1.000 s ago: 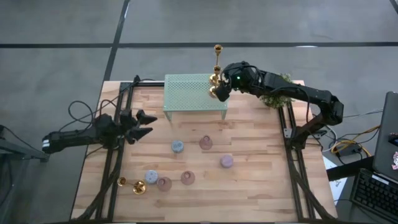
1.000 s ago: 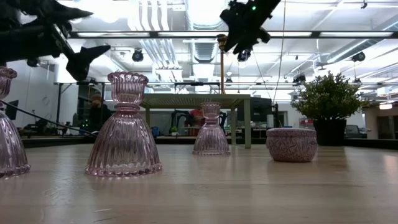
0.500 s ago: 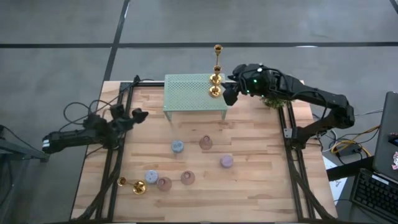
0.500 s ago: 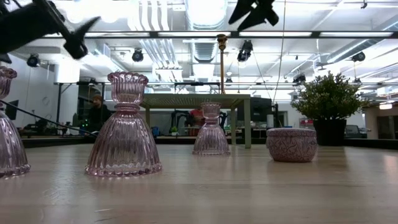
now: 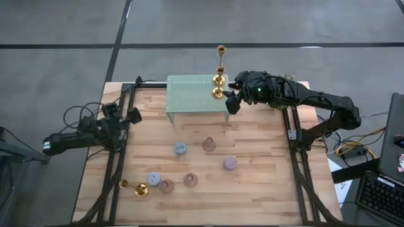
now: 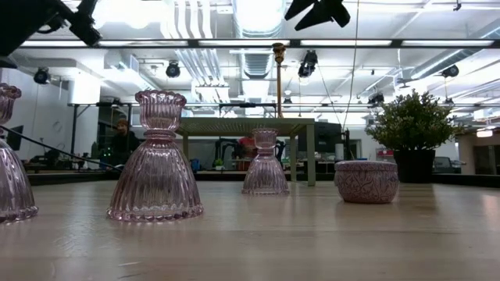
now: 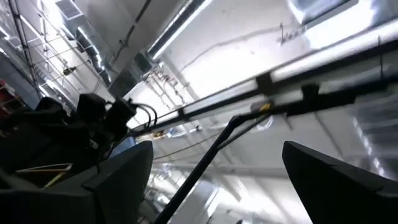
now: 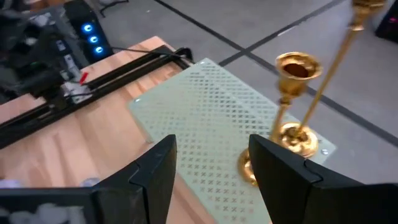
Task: Pick & Place candle stick holders
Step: Put the gold candle holder aligned with the other gold candle holders on the shelf
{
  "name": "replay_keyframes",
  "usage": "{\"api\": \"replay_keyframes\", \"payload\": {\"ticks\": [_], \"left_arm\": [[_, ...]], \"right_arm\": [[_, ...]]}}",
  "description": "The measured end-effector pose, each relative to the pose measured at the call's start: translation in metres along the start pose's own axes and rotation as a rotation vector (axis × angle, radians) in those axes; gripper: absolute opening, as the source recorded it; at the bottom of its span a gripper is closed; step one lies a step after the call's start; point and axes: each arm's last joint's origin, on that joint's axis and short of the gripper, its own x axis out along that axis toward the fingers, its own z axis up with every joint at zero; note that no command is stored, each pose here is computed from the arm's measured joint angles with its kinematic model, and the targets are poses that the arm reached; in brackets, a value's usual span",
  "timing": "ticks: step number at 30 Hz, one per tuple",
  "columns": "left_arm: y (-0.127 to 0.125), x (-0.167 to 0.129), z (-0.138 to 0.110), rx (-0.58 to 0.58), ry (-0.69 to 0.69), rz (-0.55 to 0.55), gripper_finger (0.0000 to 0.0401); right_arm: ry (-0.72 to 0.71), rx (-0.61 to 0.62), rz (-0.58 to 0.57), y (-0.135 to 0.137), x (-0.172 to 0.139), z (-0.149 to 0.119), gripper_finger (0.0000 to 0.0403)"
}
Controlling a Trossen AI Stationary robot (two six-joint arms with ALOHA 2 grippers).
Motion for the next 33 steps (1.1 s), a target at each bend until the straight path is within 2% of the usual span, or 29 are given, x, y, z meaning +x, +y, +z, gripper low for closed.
{"api": "replay_keyframes", "payload": {"ticks": [4, 8, 11, 14, 17, 20, 23, 27, 30, 33], "left_arm": [[0.0, 0.001, 0.001, -0.041, -0.013, 0.013, 0.0357], [-0.002, 0.009, 0.001, -0.049, 0.046, 0.045, 0.0324], [-0.002, 0.018, 0.001, -0.07, 0.132, 0.132, 0.0273], [-0.006, 0.028, 0.001, -0.115, 0.281, 0.199, 0.0206], [-0.016, 0.037, 0.005, -0.141, 0.391, 0.221, 0.0143], [-0.032, 0.047, 0.011, -0.152, 0.503, 0.181, 0.0104], [-0.048, 0.053, 0.017, -0.146, 0.637, 0.171, 0.0092], [-0.07, 0.054, 0.027, -0.109, 0.845, 0.245, 0.0098], [-0.086, 0.05, 0.035, -0.049, 0.984, 0.299, 0.0112], [-0.104, 0.048, 0.045, 0.06, 1.059, 0.294, 0.0133]], "right_arm": [[0.004, -0.022, 0.035, 0.009, -0.004, -0.003, 0.0187], [0.012, -0.038, 0.088, 0.018, -0.011, -0.006, 0.0182], [0.039, -0.035, 0.207, 0.027, -0.02, -0.009, 0.0179], [0.058, -0.034, 0.309, 0.036, -0.03, -0.012, 0.0175], [0.058, -0.016, 0.346, 0.042, -0.039, -0.013, 0.0168], [0.051, 0.044, 0.34, 0.046, -0.043, -0.014, 0.016], [0.049, 0.093, 0.325, 0.051, -0.043, -0.016, 0.0152], [0.047, 0.163, 0.299, 0.061, -0.033, -0.019, 0.0142], [0.03, 0.231, 0.284, 0.069, -0.022, -0.02, 0.0135], [0.017, 0.272, 0.299, 0.079, -0.01, -0.021, 0.013]]}}
